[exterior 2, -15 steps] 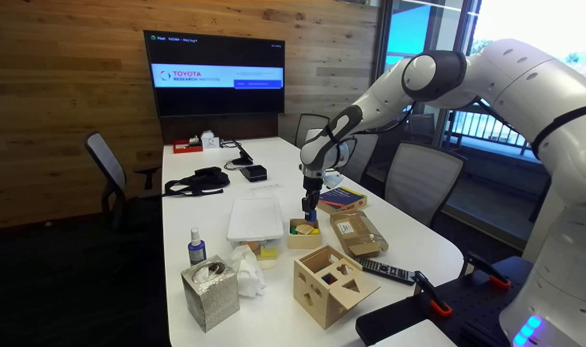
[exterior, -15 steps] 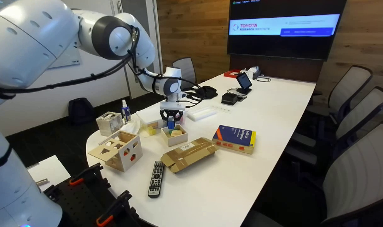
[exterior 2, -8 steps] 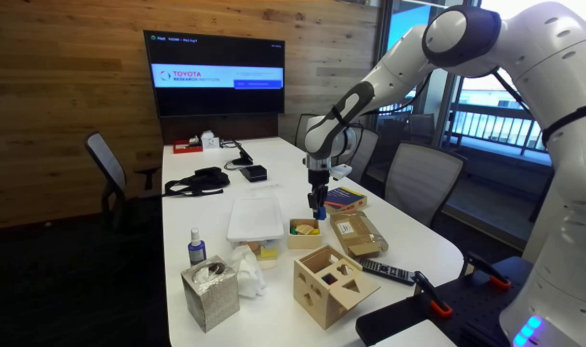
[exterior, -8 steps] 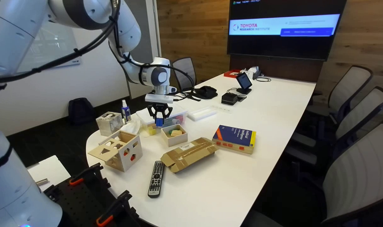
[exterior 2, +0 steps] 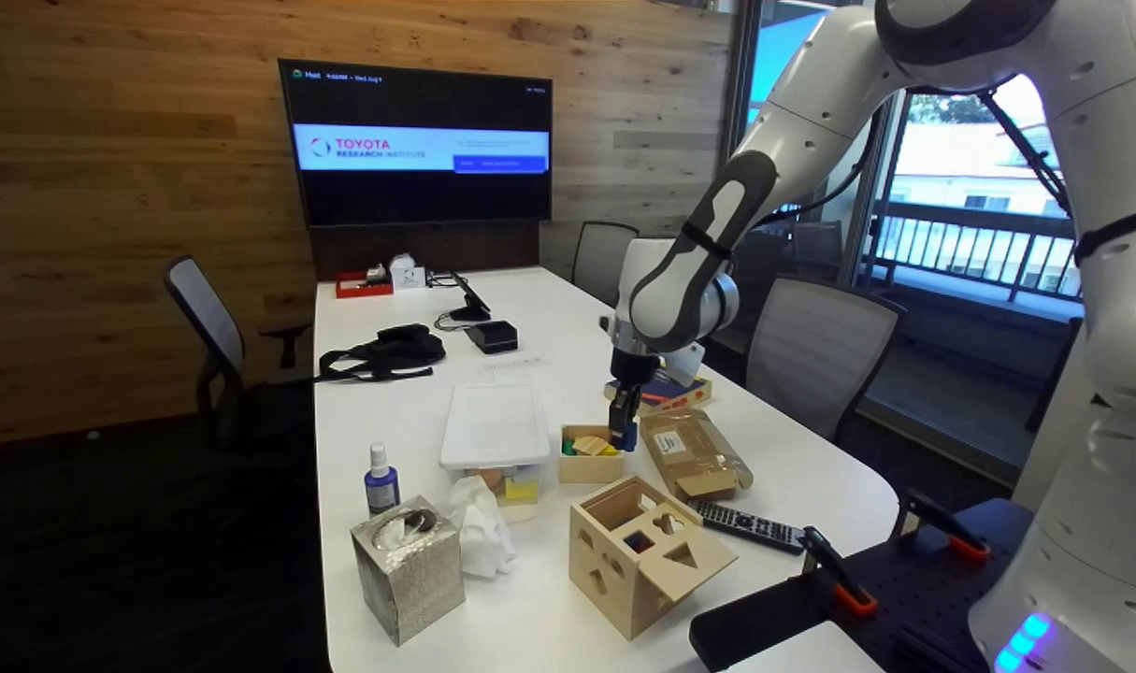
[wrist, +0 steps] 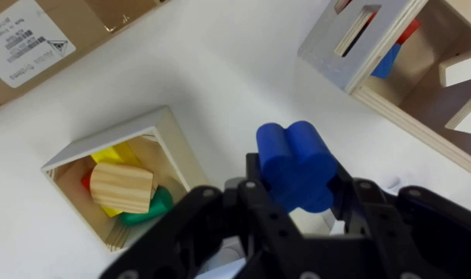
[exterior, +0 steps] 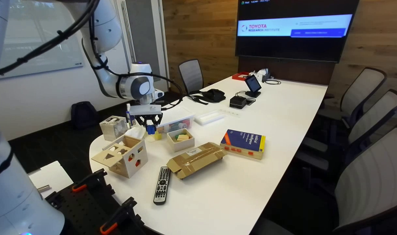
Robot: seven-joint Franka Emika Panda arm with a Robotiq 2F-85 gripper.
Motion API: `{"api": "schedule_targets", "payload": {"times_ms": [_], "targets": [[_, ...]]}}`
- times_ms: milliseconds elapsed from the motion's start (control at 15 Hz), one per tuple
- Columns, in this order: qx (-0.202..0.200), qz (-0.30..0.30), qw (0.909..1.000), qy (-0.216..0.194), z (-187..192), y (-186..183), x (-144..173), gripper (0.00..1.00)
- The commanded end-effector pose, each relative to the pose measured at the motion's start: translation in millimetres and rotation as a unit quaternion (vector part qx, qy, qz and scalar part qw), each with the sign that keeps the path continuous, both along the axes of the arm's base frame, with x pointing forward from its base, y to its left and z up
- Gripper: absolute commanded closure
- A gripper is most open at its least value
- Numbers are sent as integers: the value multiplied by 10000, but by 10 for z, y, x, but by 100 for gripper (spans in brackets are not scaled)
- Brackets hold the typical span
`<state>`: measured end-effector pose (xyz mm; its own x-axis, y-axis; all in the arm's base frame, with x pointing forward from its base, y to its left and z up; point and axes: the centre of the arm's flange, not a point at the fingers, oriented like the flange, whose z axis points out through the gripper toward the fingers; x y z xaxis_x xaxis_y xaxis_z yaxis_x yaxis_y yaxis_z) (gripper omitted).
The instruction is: Remove the blue flowery block from the wooden box and put it inside the shape sorter through the flowery opening
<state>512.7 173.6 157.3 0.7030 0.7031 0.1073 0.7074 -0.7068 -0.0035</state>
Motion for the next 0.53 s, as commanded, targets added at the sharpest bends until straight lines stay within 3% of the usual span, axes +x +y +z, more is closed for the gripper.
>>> {"api": "schedule_targets", "payload": {"times_ms": [0, 200, 467], "targets": [[24, 70, 9991, -409, 247, -182, -613, 84], [68, 419, 9980, -477, 338, -299, -763, 84], [133, 1189, 9920, -410, 455, -339, -654, 84]]}}
